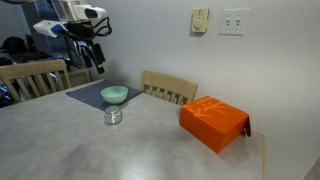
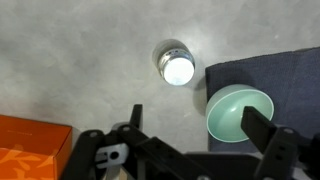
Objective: Remove the lid from the silver tin
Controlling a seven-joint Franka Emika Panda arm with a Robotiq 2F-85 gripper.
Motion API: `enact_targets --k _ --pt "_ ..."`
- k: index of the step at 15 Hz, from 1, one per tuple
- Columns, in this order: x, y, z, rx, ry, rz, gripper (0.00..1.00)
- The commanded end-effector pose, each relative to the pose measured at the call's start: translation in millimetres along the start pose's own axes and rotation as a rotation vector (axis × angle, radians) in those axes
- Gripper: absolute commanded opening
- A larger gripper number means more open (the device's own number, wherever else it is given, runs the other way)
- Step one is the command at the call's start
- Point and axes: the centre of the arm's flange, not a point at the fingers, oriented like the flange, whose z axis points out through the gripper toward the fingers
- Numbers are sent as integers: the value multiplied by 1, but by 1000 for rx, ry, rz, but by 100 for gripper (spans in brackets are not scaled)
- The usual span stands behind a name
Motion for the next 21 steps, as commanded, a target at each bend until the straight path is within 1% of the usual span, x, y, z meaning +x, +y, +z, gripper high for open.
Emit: enact_targets --k 1,5,7,8,9,11,13,15,17,18,21 --pt "20 0 28 38 -51 -59 100" --pt "37 -8 64 -3 -109 -100 100" --pt "48 -12 85 2 -162 -109 100" --pt "50 -16 96 -15 -201 -116 100" --pt "26 -10 78 2 -142 -87 100" --pt "32 -13 95 -6 -178 -96 100" --pt "36 -14 100 -7 -183 -100 100" --pt "30 -16 99 -23 -130 -90 100" --pt "37 -18 107 -17 -102 -85 100" --pt "39 -19 110 -16 -100 -77 100" --pt "41 -20 129 -59 -118 -22 100"
